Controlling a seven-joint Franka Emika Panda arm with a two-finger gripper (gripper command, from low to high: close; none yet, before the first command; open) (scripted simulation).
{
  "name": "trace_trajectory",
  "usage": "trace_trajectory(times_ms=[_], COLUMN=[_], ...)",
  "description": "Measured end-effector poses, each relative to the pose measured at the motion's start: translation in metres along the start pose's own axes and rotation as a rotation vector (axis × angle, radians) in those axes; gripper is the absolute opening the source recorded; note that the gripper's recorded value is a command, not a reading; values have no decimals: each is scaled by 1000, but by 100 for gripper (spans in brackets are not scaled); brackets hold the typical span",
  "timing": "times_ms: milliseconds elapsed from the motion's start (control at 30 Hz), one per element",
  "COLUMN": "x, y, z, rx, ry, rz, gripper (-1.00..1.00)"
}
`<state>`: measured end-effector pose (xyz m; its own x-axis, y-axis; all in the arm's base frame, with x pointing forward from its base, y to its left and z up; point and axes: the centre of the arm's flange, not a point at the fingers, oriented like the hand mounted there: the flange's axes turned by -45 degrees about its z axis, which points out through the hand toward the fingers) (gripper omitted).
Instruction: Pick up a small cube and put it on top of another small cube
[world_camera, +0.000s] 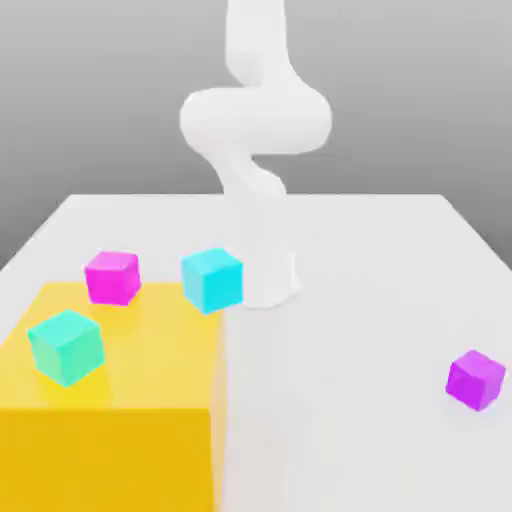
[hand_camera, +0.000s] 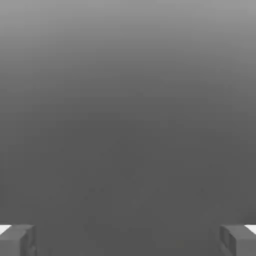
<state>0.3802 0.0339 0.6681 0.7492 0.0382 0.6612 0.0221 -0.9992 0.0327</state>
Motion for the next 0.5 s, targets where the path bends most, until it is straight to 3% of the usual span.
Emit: trace_trajectory(times_ms=[233, 267, 500], x=[-47, -47, -163], y=[-101, -101, -206], z=[140, 140, 251], rx=[8, 8, 78], ry=[-206, -206, -423], rz=[-167, -167, -366], gripper=[0, 0, 0])
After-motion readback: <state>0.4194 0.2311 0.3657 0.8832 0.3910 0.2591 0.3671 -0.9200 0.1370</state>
